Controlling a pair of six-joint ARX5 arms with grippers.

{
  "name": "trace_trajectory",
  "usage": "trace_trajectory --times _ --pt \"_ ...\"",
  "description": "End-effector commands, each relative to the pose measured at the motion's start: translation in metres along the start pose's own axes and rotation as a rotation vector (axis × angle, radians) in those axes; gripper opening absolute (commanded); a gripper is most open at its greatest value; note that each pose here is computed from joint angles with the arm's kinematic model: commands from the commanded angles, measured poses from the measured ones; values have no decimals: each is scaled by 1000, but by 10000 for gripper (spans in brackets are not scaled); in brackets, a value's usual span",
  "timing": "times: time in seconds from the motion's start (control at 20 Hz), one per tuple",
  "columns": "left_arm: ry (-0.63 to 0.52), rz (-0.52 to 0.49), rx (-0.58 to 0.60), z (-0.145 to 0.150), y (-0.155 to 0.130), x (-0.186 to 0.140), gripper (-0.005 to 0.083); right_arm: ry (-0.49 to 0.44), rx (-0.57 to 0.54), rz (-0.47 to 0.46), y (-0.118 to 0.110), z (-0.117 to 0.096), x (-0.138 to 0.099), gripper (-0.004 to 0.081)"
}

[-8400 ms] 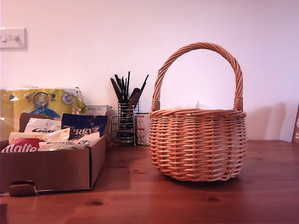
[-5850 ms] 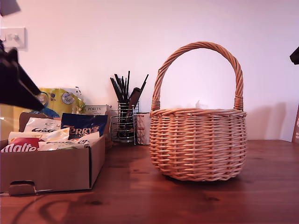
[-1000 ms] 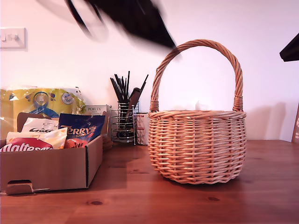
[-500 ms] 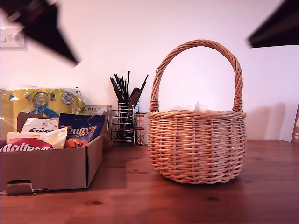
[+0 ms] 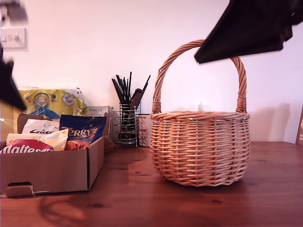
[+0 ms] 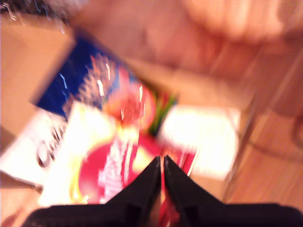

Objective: Move the bags of Easter eggs from the cardboard box on the left into the woven basket on the right side.

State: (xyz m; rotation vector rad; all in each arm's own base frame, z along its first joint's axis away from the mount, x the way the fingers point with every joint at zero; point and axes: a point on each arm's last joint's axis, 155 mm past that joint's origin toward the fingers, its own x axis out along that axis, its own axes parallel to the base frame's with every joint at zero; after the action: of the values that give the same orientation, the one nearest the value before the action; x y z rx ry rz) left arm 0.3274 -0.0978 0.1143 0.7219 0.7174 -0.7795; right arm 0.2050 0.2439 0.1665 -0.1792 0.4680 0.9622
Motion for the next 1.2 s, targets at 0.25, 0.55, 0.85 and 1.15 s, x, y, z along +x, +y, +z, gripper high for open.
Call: trace_trajectory --times 0.25,0.55,0.85,1.15 --pt "95 37 161 -30 17 25 750 4 -26 1 0 2 3 -12" --pt "170 -4 302 -63 25 44 750 4 -27 0 0 2 3 -12" --pt "197 -53 311 -82 22 69 750 4 -33 -1 -1 2 3 -12" --pt "209 -79 328 -93 19 88 749 5 -33 -5 -1 1 3 -12"
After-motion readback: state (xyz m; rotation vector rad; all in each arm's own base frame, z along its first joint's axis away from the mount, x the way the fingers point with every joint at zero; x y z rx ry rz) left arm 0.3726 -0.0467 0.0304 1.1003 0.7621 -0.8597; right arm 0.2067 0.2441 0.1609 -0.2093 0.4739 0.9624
